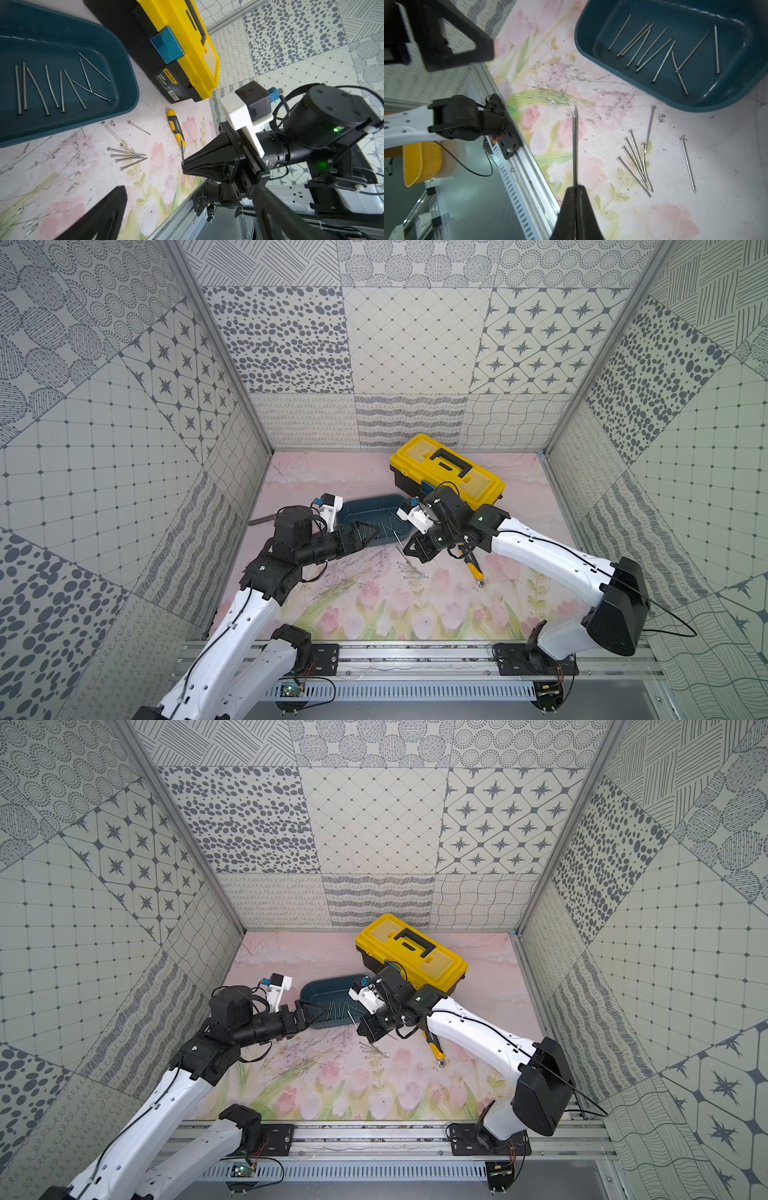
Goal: Put the nails on the desktop into the storage box
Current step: Pick up the nail from the center of the board.
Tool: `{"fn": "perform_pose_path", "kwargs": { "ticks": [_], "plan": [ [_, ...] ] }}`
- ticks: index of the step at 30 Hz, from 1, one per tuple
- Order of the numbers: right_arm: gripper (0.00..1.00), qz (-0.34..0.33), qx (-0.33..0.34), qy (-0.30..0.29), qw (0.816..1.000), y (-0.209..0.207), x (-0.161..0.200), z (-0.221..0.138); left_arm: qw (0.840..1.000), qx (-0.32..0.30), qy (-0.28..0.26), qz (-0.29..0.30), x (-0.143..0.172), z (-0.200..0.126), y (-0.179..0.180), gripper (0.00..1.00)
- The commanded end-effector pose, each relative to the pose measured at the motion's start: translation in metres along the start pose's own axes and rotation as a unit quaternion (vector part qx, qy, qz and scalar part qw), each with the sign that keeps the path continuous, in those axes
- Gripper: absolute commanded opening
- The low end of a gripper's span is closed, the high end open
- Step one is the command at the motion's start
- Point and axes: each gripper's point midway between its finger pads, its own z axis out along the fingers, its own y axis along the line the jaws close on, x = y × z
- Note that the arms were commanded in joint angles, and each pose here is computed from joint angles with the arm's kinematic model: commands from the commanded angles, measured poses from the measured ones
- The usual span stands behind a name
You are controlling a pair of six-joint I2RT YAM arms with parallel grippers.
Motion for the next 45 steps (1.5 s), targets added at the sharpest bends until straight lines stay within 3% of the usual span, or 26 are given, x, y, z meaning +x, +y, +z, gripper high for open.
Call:
{"fn": "perform_pose_path", "kwargs": {
  "ticks": [1, 5, 13, 26, 31, 45],
  "plan": [
    [0.00, 0.030, -0.074, -0.057, 0.995, 0.034, -0.030, -0.021, 0.996, 0.090, 0.024, 0.010, -0.008, -0.002, -0.044, 0.99],
    [0.00, 0.060, -0.110, -0.081, 0.989, 0.045, -0.039, -0.030, 0.994, 0.106, 0.035, 0.016, -0.007, -0.004, -0.053, 0.99],
    [0.00, 0.109, -0.164, -0.111, 0.974, 0.060, -0.059, -0.036, 0.993, 0.099, 0.054, 0.027, -0.002, -0.005, -0.053, 0.90],
    [0.00, 0.122, -0.183, -0.106, 0.970, 0.067, -0.065, -0.031, 0.995, 0.081, 0.055, 0.027, -0.008, 0.001, -0.047, 0.69],
    [0.00, 0.125, -0.191, -0.102, 0.968, 0.071, -0.064, -0.029, 0.996, 0.076, 0.048, 0.027, -0.013, 0.004, -0.045, 0.67],
    [0.00, 0.128, -0.205, -0.095, 0.966, 0.080, -0.065, -0.022, 0.997, 0.054, 0.047, 0.029, -0.018, 0.012, -0.035, 0.42]
  ]
}}
